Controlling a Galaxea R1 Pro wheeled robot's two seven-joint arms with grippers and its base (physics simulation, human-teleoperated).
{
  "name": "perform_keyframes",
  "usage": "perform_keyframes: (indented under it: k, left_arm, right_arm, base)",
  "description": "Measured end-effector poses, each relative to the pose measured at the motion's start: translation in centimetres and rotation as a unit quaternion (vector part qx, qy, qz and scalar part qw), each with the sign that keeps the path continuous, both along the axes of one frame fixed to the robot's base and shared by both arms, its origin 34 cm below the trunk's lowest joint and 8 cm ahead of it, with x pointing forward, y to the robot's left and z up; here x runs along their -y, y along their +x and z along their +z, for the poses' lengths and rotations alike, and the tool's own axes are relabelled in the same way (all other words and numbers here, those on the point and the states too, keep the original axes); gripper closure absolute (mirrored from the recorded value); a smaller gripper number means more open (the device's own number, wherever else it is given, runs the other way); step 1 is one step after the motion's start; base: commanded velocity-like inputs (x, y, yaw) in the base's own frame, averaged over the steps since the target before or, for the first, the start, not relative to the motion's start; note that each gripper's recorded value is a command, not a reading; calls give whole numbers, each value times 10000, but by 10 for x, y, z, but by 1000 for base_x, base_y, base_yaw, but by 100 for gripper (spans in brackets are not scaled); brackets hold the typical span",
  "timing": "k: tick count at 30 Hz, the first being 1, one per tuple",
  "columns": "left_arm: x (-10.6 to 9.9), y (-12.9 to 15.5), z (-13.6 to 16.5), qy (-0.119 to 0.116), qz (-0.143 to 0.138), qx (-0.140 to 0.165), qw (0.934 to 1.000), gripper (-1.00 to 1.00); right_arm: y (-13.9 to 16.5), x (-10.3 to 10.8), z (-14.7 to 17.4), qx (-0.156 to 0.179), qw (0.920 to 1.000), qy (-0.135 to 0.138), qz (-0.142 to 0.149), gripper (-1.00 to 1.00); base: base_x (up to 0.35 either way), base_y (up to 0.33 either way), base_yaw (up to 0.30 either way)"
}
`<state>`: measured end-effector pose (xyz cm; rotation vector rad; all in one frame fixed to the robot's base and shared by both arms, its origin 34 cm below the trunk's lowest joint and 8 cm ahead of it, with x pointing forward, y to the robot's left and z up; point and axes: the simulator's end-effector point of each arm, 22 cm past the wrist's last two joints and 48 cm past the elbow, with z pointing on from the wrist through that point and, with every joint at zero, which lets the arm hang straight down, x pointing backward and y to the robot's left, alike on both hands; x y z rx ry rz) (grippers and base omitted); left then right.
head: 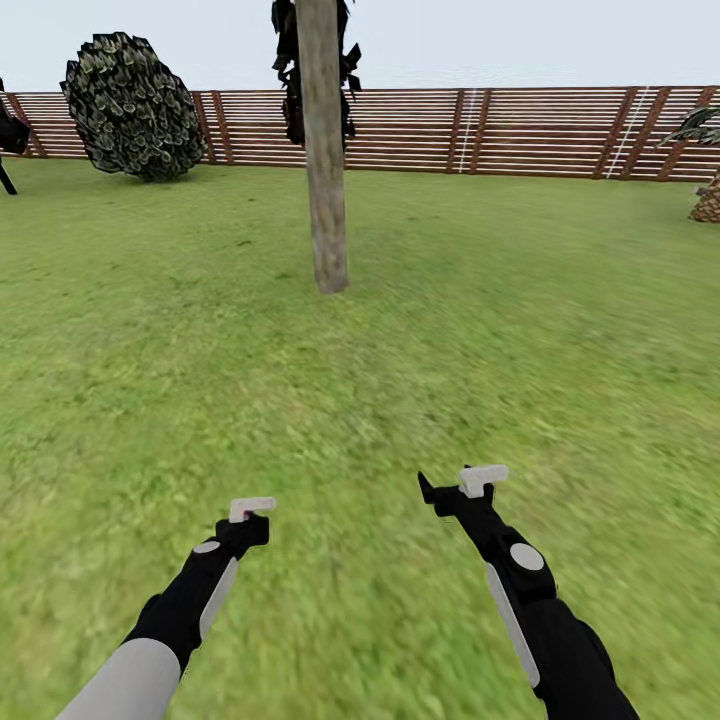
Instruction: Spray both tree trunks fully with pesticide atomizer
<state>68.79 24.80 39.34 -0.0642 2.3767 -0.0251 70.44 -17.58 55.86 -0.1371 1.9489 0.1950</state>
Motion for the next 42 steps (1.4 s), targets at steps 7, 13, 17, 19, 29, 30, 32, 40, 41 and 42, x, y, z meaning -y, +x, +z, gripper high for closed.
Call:
perform_keyframes:
  k: [7, 13, 17, 19, 29, 30, 32, 40, 41, 42]
  left_arm:
    - [0, 0, 0, -4, -3, -8, 10000, 100]
    - [1, -1, 0, -10, -5, -8, 10000, 100]
    - [0, 0, 0, -7, -2, -4, 10000, 100]
    - [0, 0, 0, -8, -2, -4, 10000, 100]
    - [1, -1, -1, -10, 3, -11, 10000, 100]
    - [1, -1, -1, -12, 2, -14, 10000, 100]
    - [1, -1, -1, -13, 1, -12, 10000, 100]
    - [1, -1, -1, -8, -2, -11, 10000, 100]
    - [1, -1, -1, -6, -3, -12, 10000, 100]
    - [2, -1, -1, -14, -4, -10, 10000, 100]
  right_arm:
    - [0, 0, -1, -6, 10000, 0, 0, -100]
    - [1, 1, 2, 24, 10000, -3, -4, -100]
    - [4, 5, 14, 158, 9999, -8, -37, -100]
    - [5, 5, 16, 176, 9998, -24, -25, -100]
    - [-69, 94, -154, -1026, 9922, -352, -607, -100]
    - [-73, 94, -160, -1085, 9916, -351, -612, -100]
    - [-82, 94, -171, -1210, 9901, -346, -616, -100]
    - [-89, 79, -179, -1311, 9893, -282, -582, -100]
    - [-89, 79, -180, -1316, 9892, -286, -581, -100]
    - [-89, 78, -179, -1315, 9892, -291, -578, -100]
  base:
    - [280, 231, 0]
    - [280, 231, 0]
    - [280, 231, 0]
    - [280, 231, 0]
    - [280, 231, 0]
    - [280, 231, 0]
    - [280, 231, 0]
    - [280, 231, 0]
    - [280, 231, 0]
    - [280, 231, 0]
